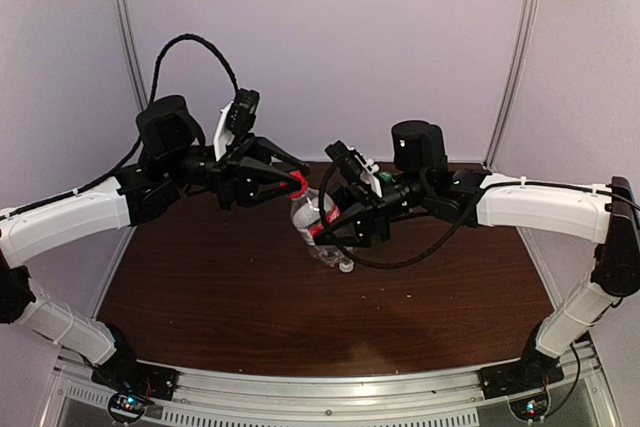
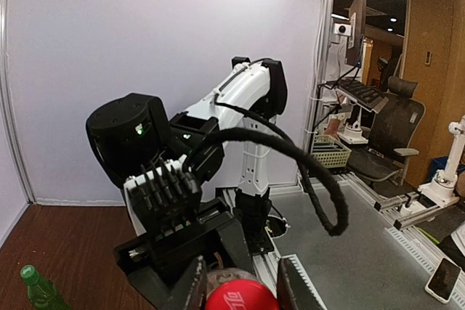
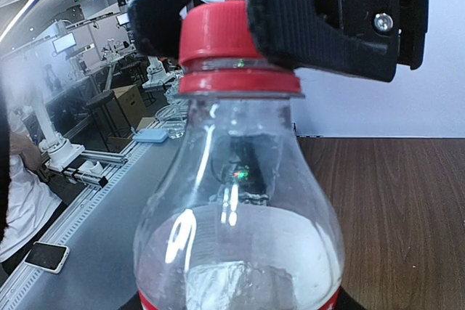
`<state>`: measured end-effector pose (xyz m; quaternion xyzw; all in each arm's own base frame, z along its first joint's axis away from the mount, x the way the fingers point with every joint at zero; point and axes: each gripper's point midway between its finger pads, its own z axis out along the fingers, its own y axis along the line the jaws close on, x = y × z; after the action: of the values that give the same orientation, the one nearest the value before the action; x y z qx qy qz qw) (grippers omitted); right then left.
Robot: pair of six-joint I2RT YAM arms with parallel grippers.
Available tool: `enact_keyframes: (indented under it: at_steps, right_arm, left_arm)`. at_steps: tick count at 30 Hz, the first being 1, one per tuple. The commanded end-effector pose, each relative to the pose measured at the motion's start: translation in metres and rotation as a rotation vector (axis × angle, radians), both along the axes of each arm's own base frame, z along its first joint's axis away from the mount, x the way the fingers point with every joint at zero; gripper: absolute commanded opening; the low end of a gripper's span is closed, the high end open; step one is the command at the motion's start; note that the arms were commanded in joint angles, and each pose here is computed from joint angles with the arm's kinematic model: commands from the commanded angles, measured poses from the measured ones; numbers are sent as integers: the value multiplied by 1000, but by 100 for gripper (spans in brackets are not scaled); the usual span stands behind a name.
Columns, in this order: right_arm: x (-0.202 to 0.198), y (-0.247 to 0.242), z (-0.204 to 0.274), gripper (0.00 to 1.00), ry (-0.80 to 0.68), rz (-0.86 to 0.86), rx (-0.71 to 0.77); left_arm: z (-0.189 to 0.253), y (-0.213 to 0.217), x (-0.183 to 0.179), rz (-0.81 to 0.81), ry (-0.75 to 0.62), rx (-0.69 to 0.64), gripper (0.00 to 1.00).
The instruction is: Unscrew the bottle caps
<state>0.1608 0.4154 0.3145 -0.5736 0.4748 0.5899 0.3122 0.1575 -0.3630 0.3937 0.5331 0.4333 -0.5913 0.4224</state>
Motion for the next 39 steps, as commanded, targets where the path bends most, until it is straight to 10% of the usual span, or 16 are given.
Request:
enact_keyframes:
  at_steps: [1, 21, 39]
  right_arm:
    - [10, -1, 19, 47, -42, -45, 43]
    - [134, -24, 15, 48, -274, -943, -48]
    - [93, -15, 3, 53, -299, -717, -52]
  left_arm:
    - [1, 2, -1, -11, -7, -15, 23]
    - [-2, 11, 124, 789, 361, 15, 23]
    - [6, 20, 98, 656, 153, 15, 76]
